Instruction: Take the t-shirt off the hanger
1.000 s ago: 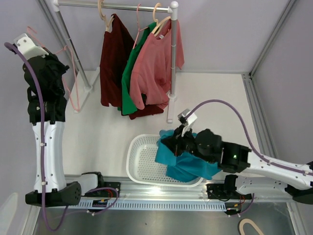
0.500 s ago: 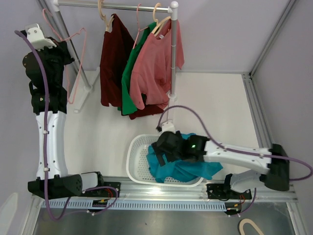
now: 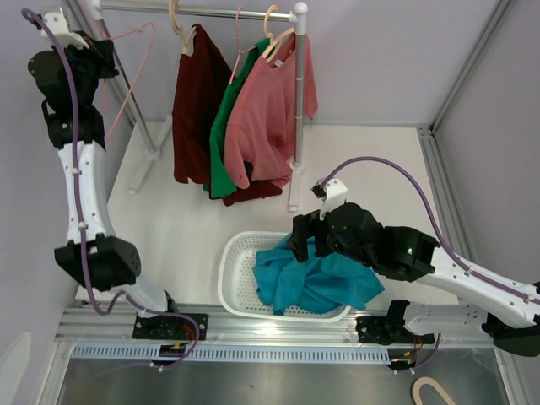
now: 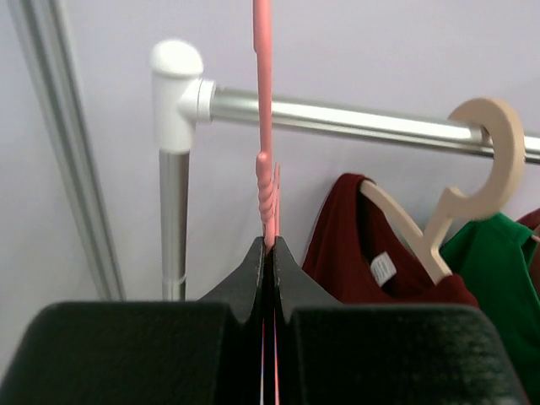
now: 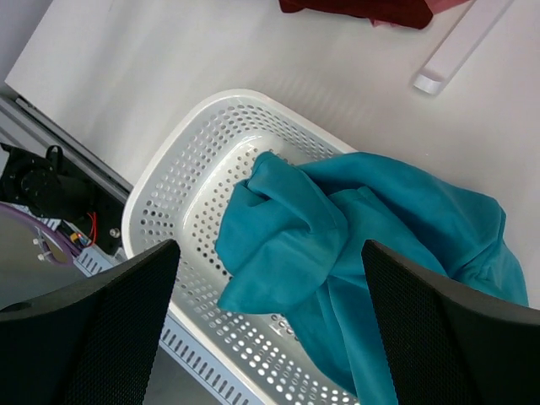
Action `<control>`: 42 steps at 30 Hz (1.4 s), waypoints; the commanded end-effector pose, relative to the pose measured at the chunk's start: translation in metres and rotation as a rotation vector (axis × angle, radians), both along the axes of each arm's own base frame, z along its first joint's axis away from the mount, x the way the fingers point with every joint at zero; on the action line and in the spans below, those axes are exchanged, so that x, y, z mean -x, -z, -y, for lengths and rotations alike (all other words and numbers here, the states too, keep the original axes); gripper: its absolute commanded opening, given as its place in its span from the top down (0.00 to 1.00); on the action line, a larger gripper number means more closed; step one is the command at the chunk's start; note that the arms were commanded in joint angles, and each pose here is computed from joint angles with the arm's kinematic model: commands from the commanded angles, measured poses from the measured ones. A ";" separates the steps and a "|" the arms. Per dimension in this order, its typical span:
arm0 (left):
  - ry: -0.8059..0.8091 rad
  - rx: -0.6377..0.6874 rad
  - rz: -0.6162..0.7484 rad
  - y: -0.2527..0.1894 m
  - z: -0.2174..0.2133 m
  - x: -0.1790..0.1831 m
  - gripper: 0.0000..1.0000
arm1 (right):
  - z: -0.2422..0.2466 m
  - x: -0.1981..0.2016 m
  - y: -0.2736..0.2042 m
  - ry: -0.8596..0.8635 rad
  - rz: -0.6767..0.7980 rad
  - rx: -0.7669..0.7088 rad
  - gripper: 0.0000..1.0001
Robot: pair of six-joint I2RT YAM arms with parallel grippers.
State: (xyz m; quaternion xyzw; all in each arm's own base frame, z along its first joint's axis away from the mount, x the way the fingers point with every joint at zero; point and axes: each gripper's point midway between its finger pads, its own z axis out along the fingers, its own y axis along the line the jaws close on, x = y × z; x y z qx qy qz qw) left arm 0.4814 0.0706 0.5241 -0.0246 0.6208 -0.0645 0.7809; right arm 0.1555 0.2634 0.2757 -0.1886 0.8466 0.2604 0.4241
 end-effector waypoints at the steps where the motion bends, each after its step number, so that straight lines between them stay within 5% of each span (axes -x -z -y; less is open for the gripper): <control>1: 0.118 -0.047 0.113 -0.040 0.014 -0.008 0.99 | 0.002 -0.004 -0.017 -0.017 0.065 -0.046 0.05; 8: 0.201 -0.045 0.194 -0.067 0.016 -0.044 0.99 | -0.003 -0.009 -0.026 -0.043 0.094 -0.038 0.05; 22: 0.147 0.026 0.000 0.011 -0.003 -0.086 0.99 | -0.008 -0.010 -0.027 -0.031 0.080 -0.090 0.05; 24: 0.112 0.037 -0.002 0.009 -0.008 -0.082 0.84 | -0.008 -0.009 -0.026 -0.035 0.077 -0.095 0.05; 30: 0.007 0.079 0.023 -0.018 -0.019 -0.057 0.70 | -0.007 -0.004 -0.024 -0.046 0.062 -0.112 0.05; 37: -0.008 0.061 0.095 -0.066 0.001 -0.001 0.73 | -0.006 -0.001 -0.019 -0.057 0.055 -0.119 0.05; 42: 0.064 0.033 0.149 -0.086 0.040 0.032 0.64 | -0.012 0.005 -0.020 -0.090 0.042 -0.135 0.05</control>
